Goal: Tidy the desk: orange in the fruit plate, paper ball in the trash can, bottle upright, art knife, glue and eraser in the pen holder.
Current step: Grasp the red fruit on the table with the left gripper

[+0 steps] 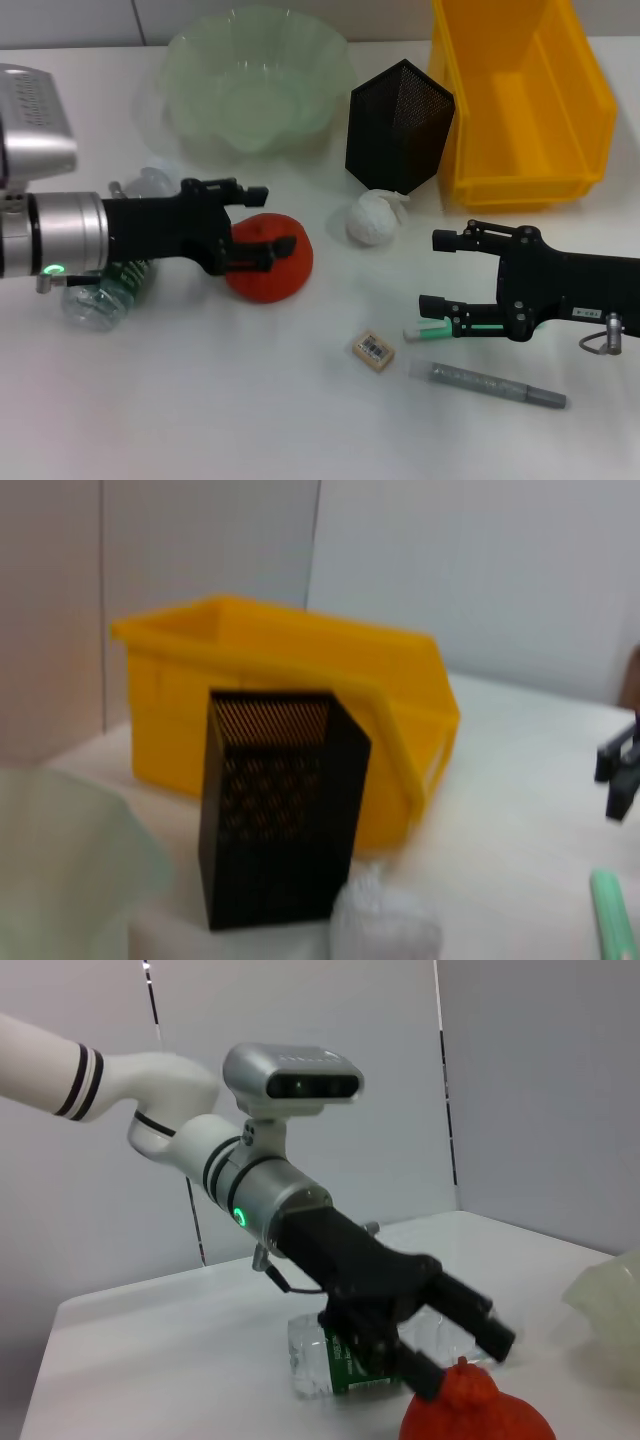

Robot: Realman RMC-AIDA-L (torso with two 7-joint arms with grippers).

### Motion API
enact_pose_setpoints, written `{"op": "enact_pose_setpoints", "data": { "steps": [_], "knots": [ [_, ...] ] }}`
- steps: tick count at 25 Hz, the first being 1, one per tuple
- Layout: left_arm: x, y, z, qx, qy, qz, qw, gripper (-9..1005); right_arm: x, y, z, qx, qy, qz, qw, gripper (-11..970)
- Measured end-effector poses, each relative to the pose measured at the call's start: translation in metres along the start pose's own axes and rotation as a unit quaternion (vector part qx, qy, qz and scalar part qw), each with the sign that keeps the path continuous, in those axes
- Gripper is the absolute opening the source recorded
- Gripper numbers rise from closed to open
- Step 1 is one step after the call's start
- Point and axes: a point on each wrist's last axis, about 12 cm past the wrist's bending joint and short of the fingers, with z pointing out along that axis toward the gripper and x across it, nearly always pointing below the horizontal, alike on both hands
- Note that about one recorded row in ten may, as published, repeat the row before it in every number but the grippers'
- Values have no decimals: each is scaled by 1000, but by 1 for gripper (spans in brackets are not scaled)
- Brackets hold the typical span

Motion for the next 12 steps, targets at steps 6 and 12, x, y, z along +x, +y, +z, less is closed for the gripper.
{"op": "enact_pose_setpoints", "data": {
  "steps": [6,12],
  "knots": [
    [0,3,6,-11,31,5,999,659,0,0,0,0,0,1,1000,807],
    [0,4,8,-17,42,8,999,648,1,0,1,3,1,2,1000,807]
  ]
}}
